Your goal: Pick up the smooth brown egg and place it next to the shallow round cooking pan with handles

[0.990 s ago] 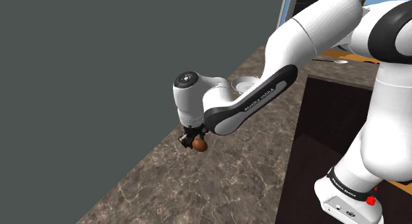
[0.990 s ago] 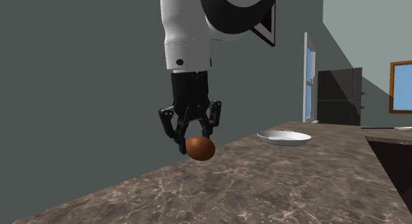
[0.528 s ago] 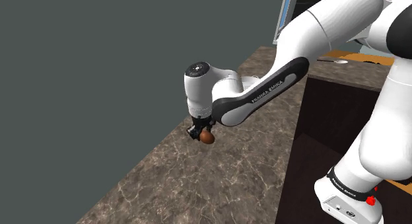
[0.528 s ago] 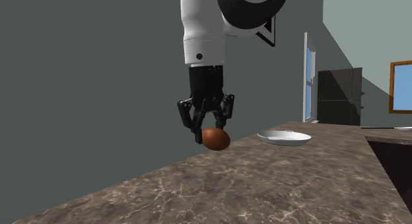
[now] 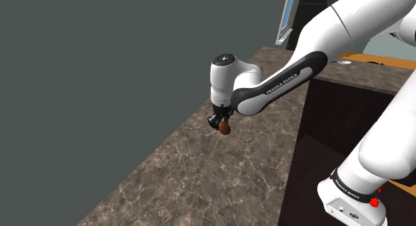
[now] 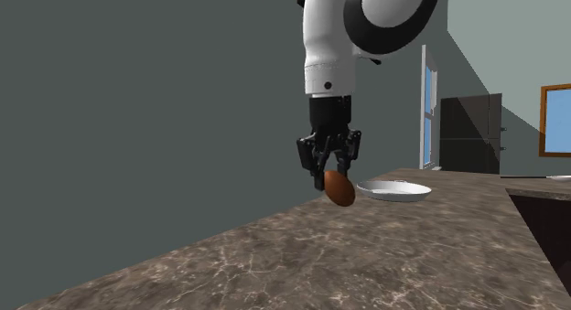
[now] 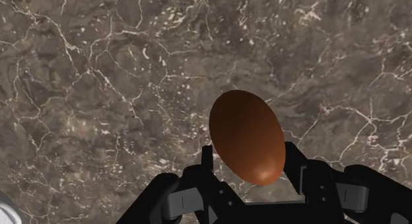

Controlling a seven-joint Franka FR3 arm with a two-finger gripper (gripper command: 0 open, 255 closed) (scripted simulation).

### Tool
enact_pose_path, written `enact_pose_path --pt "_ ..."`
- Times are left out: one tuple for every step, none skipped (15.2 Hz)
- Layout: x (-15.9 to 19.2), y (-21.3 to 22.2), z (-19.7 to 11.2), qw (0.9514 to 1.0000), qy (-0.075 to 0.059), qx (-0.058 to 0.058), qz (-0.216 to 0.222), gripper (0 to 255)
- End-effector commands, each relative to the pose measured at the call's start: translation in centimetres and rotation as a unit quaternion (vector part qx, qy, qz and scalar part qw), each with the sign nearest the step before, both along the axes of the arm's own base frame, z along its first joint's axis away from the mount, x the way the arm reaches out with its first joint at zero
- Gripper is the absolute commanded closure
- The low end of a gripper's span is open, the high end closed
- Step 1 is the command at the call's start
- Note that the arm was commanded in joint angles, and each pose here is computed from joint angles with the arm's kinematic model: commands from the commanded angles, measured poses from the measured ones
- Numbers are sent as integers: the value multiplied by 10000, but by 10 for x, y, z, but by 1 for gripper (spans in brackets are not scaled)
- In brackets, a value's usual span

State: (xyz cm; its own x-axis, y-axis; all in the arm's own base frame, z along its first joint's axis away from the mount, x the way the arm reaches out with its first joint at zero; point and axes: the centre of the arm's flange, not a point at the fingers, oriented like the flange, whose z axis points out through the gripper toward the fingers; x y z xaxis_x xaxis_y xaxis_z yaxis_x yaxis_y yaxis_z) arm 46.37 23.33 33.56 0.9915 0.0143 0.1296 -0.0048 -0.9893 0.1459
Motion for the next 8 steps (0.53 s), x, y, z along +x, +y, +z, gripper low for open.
enact_pose_path --pt "3 -30 -1 10000 -1 0 6 255" --pt "4 -43 -1 10000 -1 0 6 255" --pt "5 -57 -1 10000 -1 0 6 255" --pt "6 -70 -1 10000 -1 0 6 255" --pt "7 -83 -1 10000 -1 0 6 255" --pt "8 -96 -1 10000 -1 0 6 255" --pt "9 -109 -1 10000 -1 0 6 255" --pt "11 -122 -1 10000 -1 0 6 255"
